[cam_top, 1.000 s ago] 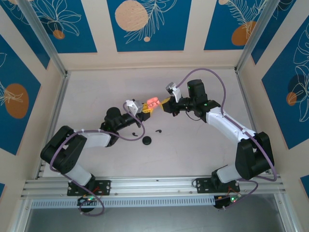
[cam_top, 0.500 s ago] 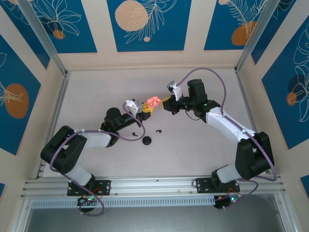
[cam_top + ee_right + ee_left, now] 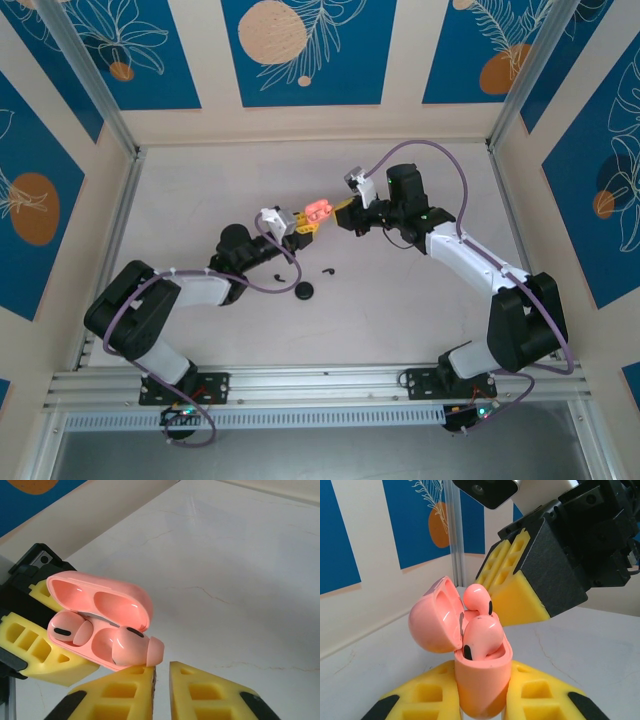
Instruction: Insert the wireless bluetooth earbuds into the charging case
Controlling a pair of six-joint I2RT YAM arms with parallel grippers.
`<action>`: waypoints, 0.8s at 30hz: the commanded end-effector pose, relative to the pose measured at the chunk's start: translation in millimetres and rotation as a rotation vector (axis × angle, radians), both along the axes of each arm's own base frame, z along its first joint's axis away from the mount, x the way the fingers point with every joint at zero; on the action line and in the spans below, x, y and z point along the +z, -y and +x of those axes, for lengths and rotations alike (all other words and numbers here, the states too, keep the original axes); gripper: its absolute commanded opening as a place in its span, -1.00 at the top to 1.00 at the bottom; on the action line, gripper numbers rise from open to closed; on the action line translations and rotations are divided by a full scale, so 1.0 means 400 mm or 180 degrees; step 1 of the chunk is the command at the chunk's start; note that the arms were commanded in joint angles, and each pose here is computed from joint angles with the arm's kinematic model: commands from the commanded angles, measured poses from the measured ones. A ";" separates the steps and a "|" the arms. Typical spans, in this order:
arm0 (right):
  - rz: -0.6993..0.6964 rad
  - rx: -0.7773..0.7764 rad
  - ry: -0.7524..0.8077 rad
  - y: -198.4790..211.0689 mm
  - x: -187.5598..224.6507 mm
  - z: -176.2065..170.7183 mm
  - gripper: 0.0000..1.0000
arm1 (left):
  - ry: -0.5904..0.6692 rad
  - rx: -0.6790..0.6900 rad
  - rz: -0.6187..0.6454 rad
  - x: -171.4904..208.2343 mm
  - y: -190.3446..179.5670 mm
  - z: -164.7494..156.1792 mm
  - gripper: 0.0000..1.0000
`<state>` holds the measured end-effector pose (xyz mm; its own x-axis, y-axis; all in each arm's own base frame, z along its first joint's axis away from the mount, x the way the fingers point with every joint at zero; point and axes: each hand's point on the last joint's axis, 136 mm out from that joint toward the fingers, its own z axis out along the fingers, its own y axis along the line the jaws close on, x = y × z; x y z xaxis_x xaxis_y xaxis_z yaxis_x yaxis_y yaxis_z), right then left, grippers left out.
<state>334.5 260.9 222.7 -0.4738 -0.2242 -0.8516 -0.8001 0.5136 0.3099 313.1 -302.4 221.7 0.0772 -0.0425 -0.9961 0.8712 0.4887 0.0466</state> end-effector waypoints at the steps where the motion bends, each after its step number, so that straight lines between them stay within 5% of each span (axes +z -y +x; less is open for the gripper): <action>1: -0.0022 0.0106 -0.0078 0.006 0.002 -0.041 0.62 | 0.0270 -0.0099 -0.0122 0.052 0.011 -0.030 0.74; 12: 0.0143 0.0355 0.0223 0.073 0.063 -0.092 0.40 | 0.0272 -0.0408 -0.0146 0.057 0.028 -0.063 0.73; 19: 0.0089 0.1005 0.0930 0.118 0.118 -0.140 0.13 | 0.0254 -0.0791 -0.0285 0.076 0.043 -0.099 0.72; 24: 0.0065 0.1360 0.1397 0.129 0.148 -0.155 0.11 | 0.0225 -0.0905 -0.0346 0.084 0.047 -0.107 0.73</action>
